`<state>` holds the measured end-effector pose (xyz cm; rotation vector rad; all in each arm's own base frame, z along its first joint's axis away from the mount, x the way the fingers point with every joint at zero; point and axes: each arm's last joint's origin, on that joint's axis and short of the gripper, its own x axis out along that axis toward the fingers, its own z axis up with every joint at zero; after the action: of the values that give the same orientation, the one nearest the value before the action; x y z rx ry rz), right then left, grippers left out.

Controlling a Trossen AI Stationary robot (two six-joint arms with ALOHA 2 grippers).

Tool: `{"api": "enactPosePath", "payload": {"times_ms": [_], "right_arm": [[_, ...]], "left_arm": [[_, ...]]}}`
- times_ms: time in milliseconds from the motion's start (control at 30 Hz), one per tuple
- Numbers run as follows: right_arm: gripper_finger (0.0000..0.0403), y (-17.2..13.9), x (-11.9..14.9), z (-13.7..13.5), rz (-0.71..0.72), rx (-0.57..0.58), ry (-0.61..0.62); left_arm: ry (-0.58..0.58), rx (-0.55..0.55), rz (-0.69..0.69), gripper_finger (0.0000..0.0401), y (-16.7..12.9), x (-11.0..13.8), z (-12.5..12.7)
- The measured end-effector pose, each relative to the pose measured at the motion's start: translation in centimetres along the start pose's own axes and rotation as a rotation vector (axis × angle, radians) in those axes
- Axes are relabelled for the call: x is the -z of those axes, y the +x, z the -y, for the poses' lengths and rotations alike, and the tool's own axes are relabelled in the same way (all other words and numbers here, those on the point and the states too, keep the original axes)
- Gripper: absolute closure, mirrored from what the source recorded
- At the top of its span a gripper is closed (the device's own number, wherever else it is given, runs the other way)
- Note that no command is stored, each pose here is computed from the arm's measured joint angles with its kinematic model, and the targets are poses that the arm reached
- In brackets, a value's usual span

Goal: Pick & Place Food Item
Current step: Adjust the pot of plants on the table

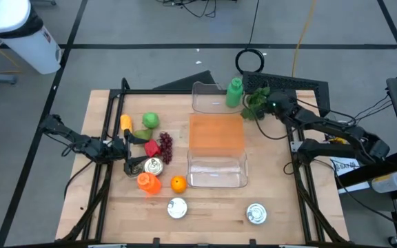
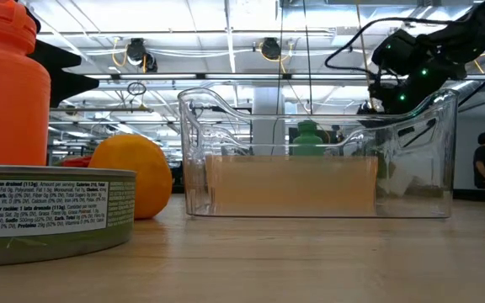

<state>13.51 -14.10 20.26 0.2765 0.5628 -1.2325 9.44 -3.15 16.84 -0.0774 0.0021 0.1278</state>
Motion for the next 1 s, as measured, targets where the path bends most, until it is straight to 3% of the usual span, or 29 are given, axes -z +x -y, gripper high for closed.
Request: {"api": "enactPosePath", "payload": {"times_ms": [200, 300, 433, 767, 867, 1000], "right_arm": [[0.0398, -0.8, -0.4, 0.3, 0.038, -0.008, 0.017], [0.0377, -1.1, -0.3, 0.3, 0.025, -0.036, -0.065], [0.0312, -1.6, -0.4, 0.3, 0.037, -0.119, -0.084], [0.0108, -1.4, -0.3, 0.1, 0.026, -0.143, -0.148], [0.0072, -0.4, -0.1, -0.3, 0.0, -0.135, -0.16], [0.0061, 1.4, 0.4, -0.9, -0.039, -0.109, -0.17]], "left_arm": [[0.0, 0.0, 0.0, 0.0068, 0.0, 0.0, 0.0], [0.0, 0.0, 0.0, 0.0068, 0.0, 0.0, 0.0], [0.0, 0.0, 0.0, 0.0068, 0.0, 0.0, 0.0], [0.0, 0.0, 0.0, 0.0068, 0.0, 0.0, 0.0], [0.0, 0.0, 0.0, 0.0068, 0.0, 0.0, 0.0], [0.0, 0.0, 0.0, 0.0068, 0.0, 0.0, 0.0]]}}
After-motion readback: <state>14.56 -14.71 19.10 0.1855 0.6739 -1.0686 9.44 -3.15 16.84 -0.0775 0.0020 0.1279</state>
